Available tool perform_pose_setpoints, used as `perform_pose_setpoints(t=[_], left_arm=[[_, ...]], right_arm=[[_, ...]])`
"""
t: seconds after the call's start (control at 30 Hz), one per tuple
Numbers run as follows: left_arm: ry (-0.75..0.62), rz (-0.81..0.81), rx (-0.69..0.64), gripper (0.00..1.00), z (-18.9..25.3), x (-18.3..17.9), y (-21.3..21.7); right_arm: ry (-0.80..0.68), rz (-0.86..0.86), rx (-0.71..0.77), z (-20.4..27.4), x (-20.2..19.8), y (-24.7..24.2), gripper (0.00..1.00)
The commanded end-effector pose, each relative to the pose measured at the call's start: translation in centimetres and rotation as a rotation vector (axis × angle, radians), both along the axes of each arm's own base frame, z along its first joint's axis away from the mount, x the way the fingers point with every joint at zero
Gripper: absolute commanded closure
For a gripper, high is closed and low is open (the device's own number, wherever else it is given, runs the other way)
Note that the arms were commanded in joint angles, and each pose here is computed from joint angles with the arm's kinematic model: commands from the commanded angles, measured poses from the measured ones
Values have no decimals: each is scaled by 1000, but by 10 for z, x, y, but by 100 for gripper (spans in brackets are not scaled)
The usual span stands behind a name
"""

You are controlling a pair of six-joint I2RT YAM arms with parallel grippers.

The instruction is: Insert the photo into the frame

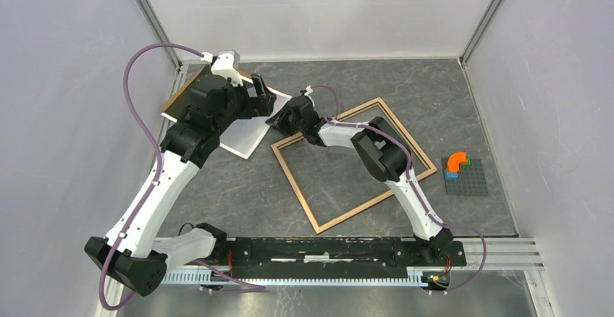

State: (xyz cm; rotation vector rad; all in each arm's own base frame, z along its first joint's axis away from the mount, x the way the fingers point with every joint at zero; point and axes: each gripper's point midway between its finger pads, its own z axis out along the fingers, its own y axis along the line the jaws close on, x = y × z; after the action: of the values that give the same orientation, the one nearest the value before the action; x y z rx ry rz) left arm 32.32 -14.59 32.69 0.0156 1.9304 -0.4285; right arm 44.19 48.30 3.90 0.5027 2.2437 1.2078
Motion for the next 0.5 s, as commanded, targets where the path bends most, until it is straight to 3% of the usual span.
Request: perform_pose_setpoints(t=[0.0,0.17,0.47], left_arm=[[-55,-12,15,0,11,2,0],[-46,-11,16,0,8,3,-1],[-20,17,35,0,-3,9,2]], right_arm=[[-12,-31,34,3,4,4,74],[-46,-49,23,12,9,-1,99],[-226,-20,-17,66,-2,-28,100]])
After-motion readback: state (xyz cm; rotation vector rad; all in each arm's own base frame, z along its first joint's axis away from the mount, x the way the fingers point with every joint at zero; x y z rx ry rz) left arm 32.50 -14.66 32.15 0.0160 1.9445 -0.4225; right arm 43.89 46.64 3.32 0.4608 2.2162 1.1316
